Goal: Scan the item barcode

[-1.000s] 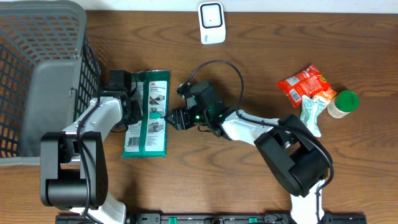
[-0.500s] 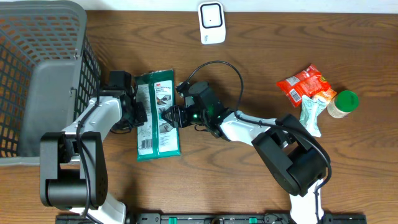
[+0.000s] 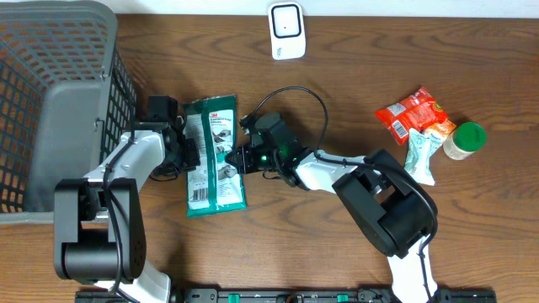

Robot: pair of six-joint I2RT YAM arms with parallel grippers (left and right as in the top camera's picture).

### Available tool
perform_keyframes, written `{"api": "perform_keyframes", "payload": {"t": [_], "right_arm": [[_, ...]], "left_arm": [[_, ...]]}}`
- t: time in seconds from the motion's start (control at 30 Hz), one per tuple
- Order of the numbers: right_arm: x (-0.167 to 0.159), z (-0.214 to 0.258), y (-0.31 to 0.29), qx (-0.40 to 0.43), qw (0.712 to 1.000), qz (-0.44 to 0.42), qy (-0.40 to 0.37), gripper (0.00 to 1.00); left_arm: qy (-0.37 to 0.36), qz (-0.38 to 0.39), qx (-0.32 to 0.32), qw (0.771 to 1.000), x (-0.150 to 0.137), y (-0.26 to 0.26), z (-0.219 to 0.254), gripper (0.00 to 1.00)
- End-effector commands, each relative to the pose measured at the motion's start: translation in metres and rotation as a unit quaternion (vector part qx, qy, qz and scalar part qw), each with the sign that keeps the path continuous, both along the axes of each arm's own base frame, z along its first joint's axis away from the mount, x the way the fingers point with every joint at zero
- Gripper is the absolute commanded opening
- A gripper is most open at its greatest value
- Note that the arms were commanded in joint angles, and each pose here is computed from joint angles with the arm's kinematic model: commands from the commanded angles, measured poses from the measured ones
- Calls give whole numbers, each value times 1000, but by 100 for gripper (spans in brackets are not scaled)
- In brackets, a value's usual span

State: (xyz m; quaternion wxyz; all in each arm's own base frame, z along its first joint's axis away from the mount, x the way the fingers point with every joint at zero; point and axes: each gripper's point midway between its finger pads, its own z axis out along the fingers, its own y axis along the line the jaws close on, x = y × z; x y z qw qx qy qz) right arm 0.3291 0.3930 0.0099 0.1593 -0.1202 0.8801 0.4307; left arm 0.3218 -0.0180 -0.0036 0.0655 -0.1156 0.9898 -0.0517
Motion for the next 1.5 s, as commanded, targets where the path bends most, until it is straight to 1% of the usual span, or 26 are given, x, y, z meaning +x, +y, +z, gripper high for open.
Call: {"api": "perform_keyframes", "payload": {"t": [0.0, 0.13, 0.23, 0.4, 0.53, 0.57, 0.6, 0.63, 0.7, 0.8, 0.87, 0.93, 1.0, 1.07, 1.1, 1.23, 1.4, 1.47], "right_arm": [[-3, 17, -3, -4, 999, 32, -30, 1], [-5, 39, -13, -35, 995, 53, -78, 1], [-8, 58, -25, -54, 993, 57, -91, 1], [-17, 70, -58, -89, 994, 40, -46, 1], [-20, 63, -87, -113, 993, 28, -1, 1], [-23, 66, -89, -100, 994, 46, 3, 1], [-31, 79, -87, -46, 995, 93, 12, 1], [-33, 83, -88, -26, 994, 100, 23, 1], [-31, 84, -99, -16, 995, 90, 49, 1], [-27, 77, -122, -30, 994, 58, 86, 1], [-27, 81, -131, -9, 990, 35, 133, 1], [-27, 102, -129, 61, 986, 55, 148, 1], [-26, 133, -128, 149, 974, 91, 144, 1], [-20, 156, -134, 205, 961, 98, 156, 1], [-16, 162, -137, 218, 958, 92, 165, 1], [-2, 174, -142, 234, 952, 67, 183, 1], [-5, 173, -140, 232, 950, 67, 197, 1], [-3, 165, -138, 214, 957, 55, 189, 1]], "left_arm": [[25, -23, -15, 999, -12, -7, -11, 25], [-15, -23, -15, 1000, -1, -7, 15, 39], [-61, -24, -15, 998, 5, -7, 45, 46], [-135, -35, -49, 989, 4, -20, 101, 53], [-161, -34, -65, 984, -5, -24, 126, 54], [-161, -33, -65, 984, -7, -24, 129, 54], [-159, -32, -66, 985, -10, -24, 130, 54], [-155, -31, -66, 985, -12, -24, 129, 54], [-143, -32, -71, 987, -15, -26, 125, 54], [-126, -41, -108, 985, -20, -39, 119, 54], [-116, -43, -118, 985, -22, -42, 114, 54], [-107, -42, -119, 986, -23, -42, 109, 54], [-99, -41, -119, 987, -23, -42, 104, 54], [-93, -40, -119, 988, -23, -42, 100, 54], [-89, -40, -119, 988, -23, -42, 98, 54], [-84, -39, -119, 989, -24, -42, 95, 54], [-83, -39, -119, 989, -24, -42, 95, 54], [-83, -39, -119, 989, -24, -42, 95, 54]]}}
